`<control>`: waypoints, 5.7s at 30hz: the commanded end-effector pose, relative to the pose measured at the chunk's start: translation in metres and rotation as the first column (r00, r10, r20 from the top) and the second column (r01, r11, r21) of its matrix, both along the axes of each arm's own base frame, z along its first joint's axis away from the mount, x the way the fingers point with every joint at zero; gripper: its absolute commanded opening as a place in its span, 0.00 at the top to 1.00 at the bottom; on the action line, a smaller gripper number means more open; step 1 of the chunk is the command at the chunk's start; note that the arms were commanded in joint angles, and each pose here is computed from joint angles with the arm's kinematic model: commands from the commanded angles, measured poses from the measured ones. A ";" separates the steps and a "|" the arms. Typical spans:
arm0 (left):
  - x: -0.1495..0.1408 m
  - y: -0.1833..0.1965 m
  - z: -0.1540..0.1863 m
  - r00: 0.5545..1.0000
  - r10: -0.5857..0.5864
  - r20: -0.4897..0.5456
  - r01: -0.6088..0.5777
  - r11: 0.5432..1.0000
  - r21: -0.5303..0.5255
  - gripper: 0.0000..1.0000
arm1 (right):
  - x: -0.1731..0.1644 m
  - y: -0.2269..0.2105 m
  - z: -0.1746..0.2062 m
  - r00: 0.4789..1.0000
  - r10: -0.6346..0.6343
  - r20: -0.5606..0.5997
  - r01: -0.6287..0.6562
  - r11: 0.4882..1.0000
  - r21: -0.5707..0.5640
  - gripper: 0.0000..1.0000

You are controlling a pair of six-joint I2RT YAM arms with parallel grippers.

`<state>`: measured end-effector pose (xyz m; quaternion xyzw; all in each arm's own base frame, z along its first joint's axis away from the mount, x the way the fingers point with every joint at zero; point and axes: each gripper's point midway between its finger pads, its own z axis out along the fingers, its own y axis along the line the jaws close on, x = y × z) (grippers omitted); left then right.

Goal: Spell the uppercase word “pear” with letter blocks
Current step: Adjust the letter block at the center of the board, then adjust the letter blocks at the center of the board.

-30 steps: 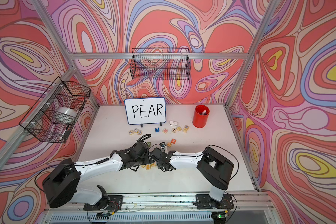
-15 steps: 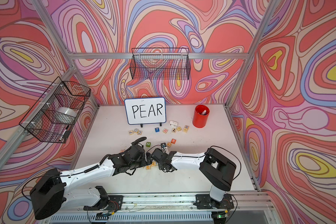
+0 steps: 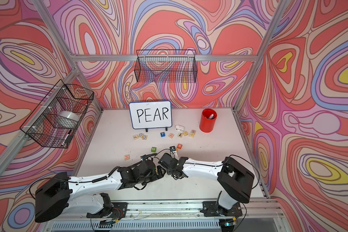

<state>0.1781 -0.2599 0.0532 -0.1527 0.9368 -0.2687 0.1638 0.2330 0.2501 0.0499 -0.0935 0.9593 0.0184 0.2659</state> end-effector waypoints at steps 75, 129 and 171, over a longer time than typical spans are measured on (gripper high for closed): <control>0.051 0.057 0.007 0.992 0.019 0.125 -0.052 0.962 0.268 0.00 | 0.001 0.023 -0.029 0.999 0.021 -0.039 -0.020 0.999 0.036 0.34; 0.087 0.018 0.008 0.987 -0.083 0.135 0.035 0.944 0.327 0.00 | 0.003 0.023 -0.024 1.000 -0.001 -0.031 0.003 0.999 0.054 0.34; 0.064 0.032 -0.031 0.996 0.090 -0.018 -0.081 0.950 0.302 0.00 | 0.004 0.021 -0.022 1.000 0.008 -0.022 -0.007 0.999 0.036 0.34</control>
